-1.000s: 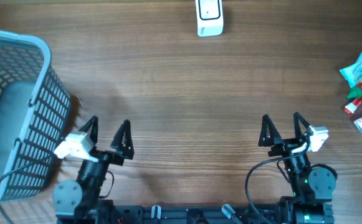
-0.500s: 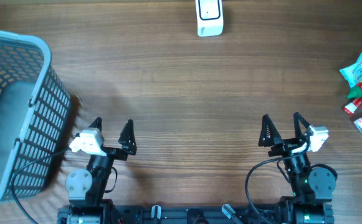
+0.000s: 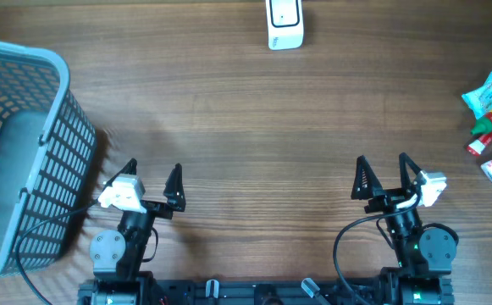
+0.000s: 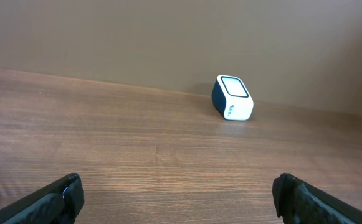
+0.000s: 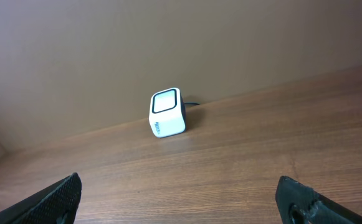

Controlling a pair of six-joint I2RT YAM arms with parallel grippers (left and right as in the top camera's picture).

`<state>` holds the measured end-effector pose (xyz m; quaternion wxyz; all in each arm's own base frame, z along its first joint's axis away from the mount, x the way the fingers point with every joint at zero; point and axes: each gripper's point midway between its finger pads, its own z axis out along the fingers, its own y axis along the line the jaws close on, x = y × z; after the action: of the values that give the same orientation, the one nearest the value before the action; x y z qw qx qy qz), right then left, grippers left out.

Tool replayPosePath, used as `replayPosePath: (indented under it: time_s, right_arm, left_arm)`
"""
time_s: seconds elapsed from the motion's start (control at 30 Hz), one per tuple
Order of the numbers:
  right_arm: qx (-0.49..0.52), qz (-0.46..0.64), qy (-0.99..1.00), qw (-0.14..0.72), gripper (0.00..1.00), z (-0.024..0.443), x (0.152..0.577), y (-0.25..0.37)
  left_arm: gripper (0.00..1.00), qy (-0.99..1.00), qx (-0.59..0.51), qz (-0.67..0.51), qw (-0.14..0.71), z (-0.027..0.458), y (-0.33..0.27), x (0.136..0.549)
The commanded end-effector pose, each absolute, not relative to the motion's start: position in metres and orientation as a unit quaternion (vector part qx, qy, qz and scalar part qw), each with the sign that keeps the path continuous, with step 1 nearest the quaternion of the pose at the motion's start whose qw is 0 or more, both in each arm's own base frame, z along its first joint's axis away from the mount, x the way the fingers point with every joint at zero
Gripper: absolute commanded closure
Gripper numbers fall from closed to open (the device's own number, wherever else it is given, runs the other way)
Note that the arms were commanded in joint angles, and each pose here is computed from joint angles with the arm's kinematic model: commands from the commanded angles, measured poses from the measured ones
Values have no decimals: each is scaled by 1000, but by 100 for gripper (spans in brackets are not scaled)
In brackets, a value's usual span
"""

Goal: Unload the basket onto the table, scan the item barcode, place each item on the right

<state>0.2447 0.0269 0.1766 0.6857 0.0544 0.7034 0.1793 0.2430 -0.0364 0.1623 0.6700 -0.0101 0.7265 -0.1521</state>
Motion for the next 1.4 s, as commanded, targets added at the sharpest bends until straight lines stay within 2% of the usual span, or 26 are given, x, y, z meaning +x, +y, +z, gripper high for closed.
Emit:
replayPosePath:
  time_s: [0.0,0.37,0.5,0.87,1.13,1.37]
  right_arm:
    - [48,171,700,692,0,179,244,27]
    - [53,163,701,692,0,178,245,23]
    - [-20,98,711,696,0,172,246,25]
    - [-20,96,715,692,0,170,247,25]
    - [-20,96,715,692,0,170,247,25]
    - [-20,96,715,692,1,170,247,25]
  left_arm:
    - [0,727,-4,-142,672,161,-35,243]
    - [0,727,-4,-142,672,161,-34,243]
    - [0,727,-4,-142,672,161,-35,243]
    - [0,727,-5,-141,672,161,-34,243]
    - [0,724,-64,-86,681,161,5,245]
    - [0,724,-71,-79,682,161,10,245]
